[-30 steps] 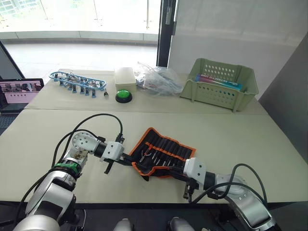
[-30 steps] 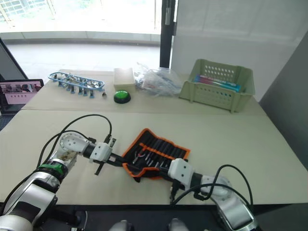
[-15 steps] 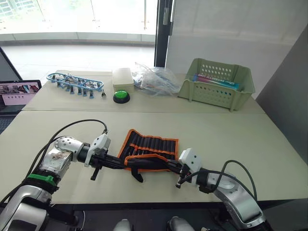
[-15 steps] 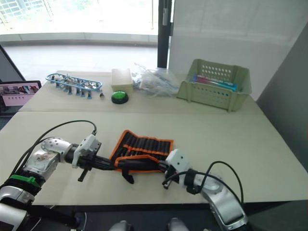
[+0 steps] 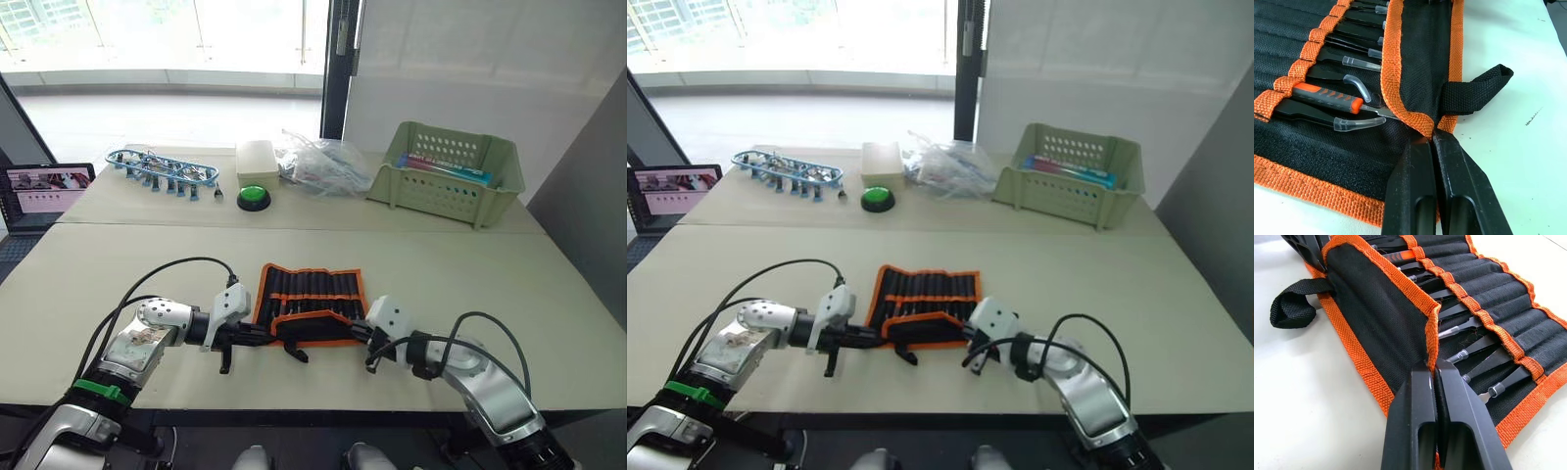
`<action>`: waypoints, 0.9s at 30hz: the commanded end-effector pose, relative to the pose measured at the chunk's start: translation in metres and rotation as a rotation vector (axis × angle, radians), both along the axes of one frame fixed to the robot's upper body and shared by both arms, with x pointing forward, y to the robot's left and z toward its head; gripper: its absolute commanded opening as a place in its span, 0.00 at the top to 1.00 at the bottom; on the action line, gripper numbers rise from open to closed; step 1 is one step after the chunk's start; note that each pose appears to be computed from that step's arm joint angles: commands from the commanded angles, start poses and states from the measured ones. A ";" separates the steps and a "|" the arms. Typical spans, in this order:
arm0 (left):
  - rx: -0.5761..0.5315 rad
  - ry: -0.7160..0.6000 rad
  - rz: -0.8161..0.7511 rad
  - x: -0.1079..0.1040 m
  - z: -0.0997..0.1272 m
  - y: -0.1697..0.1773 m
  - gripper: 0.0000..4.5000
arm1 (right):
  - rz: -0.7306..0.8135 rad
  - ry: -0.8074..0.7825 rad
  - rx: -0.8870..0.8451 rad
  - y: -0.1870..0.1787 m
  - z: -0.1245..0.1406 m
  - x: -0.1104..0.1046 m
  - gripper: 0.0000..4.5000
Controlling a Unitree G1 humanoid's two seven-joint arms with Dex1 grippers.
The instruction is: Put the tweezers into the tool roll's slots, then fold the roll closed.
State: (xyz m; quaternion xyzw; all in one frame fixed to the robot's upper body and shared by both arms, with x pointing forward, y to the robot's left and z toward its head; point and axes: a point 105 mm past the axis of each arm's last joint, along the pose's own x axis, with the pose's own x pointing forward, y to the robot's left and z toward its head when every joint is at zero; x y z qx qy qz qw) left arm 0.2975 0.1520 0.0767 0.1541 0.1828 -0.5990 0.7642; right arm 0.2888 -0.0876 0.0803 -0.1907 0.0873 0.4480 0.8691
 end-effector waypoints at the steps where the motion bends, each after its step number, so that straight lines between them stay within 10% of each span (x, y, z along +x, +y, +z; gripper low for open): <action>1: 0.045 -0.009 0.063 0.005 0.000 0.013 1.00 | -0.031 -0.013 0.012 -0.001 0.004 0.004 0.72; 10: 0.075 -0.042 0.046 0.009 0.006 0.021 1.00 | -0.075 -0.067 0.132 -0.004 0.028 0.009 0.03; 20: 0.136 -0.078 0.019 0.023 0.012 0.030 1.00 | 0.254 -0.184 0.159 0.033 0.050 -0.023 0.03; 27: 0.141 -0.078 -0.006 0.023 0.012 0.029 1.00 | 0.227 -0.209 0.126 0.050 0.033 -0.010 0.52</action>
